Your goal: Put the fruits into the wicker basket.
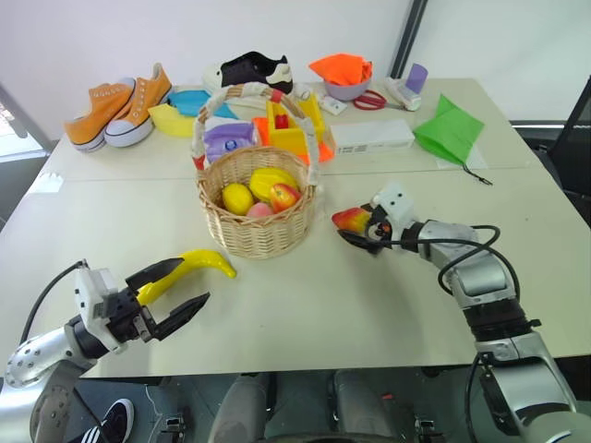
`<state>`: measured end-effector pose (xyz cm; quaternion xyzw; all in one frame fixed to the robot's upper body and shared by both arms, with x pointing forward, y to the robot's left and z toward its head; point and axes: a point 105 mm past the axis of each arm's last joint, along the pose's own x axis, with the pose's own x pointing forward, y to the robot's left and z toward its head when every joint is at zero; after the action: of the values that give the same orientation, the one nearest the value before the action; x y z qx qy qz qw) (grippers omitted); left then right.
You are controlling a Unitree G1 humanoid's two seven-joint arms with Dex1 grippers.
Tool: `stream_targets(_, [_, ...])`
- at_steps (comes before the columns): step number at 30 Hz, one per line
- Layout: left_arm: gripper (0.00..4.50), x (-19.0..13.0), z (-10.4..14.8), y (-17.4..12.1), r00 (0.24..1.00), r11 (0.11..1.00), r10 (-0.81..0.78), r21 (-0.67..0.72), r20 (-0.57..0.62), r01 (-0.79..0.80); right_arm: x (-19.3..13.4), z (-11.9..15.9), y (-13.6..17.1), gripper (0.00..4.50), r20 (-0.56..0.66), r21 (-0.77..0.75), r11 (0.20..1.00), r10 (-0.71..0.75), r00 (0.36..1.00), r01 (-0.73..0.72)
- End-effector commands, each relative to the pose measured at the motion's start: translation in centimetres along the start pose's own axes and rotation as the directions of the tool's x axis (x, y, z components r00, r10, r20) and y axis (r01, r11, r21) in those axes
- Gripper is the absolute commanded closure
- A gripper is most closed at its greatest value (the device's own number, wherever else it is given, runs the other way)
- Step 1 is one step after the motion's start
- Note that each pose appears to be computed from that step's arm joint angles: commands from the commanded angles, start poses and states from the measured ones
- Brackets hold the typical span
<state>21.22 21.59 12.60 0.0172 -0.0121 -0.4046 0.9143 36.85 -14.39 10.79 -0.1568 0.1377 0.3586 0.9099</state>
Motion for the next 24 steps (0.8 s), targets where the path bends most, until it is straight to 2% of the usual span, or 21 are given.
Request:
stream_targets(1, [0.0,-0.3,1.2,-0.1,1.0,0.999,0.003,0.039,0.017,-0.004,0.1,1.6,-0.2,1.3,0.046,-0.011,1.0,0.0,0.999,0.0])
stream_targets(2, [0.0,-0.3,1.2,-0.1,1.0,0.999,0.005,0.04,0.016,-0.006,0.1,1.8,-0.3,1.83,0.052,-0.012,1.0,-0.002,0.999,0.002])
stream_targets(3, [0.0,-0.3,1.2,-0.1,1.0,0.999,0.006,0.04,0.016,-0.007,0.1,1.9,-0.3,2.04,0.056,-0.014,1.0,-0.003,0.998,0.004])
stream_targets(8, [0.0,-0.6,1.2,0.2,1.0,0.999,0.028,0.044,0.013,-0.029,-2.5,3.1,-0.7,2.05,0.12,-0.016,1.0,0.017,0.993,-0.015])
stream_targets(14, [0.0,-1.0,1.5,0.7,0.997,0.996,0.064,0.053,0.033,-0.066,-7.1,4.5,3.4,2.05,0.139,-0.048,0.968,0.25,0.958,-0.245])
stream_targets(17, [0.0,-0.9,2.2,1.9,0.991,0.991,0.112,0.072,0.071,-0.117,-7.3,8.2,6.4,2.05,0.224,-0.116,0.932,0.361,0.905,-0.343])
stream_targets(19, [0.0,-0.8,2.4,2.3,0.988,0.988,0.125,0.075,0.087,-0.132,-6.5,10.4,7.1,2.05,0.297,-0.13,0.936,0.351,0.888,-0.327])
stream_targets(22, [0.0,-0.7,2.9,2.8,0.984,0.987,0.137,0.074,0.113,-0.146,-3.1,15.7,8.6,2.05,0.472,-0.138,0.958,0.287,0.834,-0.251])
stream_targets(24, [0.0,-0.6,3.3,2.8,0.981,0.985,0.141,0.076,0.132,-0.152,-1.4,16.8,9.7,2.05,0.475,-0.184,0.956,0.291,0.831,-0.23])
